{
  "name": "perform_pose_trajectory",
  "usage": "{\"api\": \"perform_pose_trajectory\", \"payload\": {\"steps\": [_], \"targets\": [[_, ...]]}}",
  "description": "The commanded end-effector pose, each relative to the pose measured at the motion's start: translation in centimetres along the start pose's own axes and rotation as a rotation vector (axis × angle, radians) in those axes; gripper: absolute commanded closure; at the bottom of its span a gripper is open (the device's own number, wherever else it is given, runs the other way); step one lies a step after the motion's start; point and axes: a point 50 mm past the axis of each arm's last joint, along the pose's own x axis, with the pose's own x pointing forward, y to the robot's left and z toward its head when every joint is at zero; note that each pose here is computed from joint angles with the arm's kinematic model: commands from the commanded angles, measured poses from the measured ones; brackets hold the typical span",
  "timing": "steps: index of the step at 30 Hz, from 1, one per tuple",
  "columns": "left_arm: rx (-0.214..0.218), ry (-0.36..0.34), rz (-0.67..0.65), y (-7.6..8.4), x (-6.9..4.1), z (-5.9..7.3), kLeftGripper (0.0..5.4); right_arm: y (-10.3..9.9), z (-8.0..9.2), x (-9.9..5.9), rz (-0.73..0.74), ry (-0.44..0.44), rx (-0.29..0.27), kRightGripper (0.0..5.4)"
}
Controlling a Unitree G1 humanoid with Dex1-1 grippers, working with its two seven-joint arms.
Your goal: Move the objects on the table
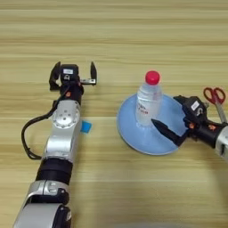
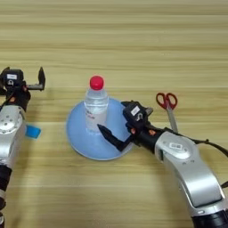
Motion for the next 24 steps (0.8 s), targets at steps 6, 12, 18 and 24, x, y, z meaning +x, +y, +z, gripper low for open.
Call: {"api": "perform_pose_trajectory", "payload": {"steps": [6,12,18,24], "targets": [[0.006,0.015,0.002,0.1,0.0,-0.2,0.03,0.4,0.6,1.1,0.049,-0.019,-0.027,0.0],[0.006,0.015,0.002,0.1,0.0,-0.2,0.03,0.4,0.8,1.9,0.047,-0.037,-0.014,0.0],[0.009,0.014,0.003,0.1,0.0,-0.2,0.03,-0.2,0.9,2.8,0.023,-0.055,0.005,0.0],[0.009,0.014,0.003,0.1,0.0,-0.2,0.03,-0.6,0.8,4.2,0.012,-0.072,0.009,0.0]]}}
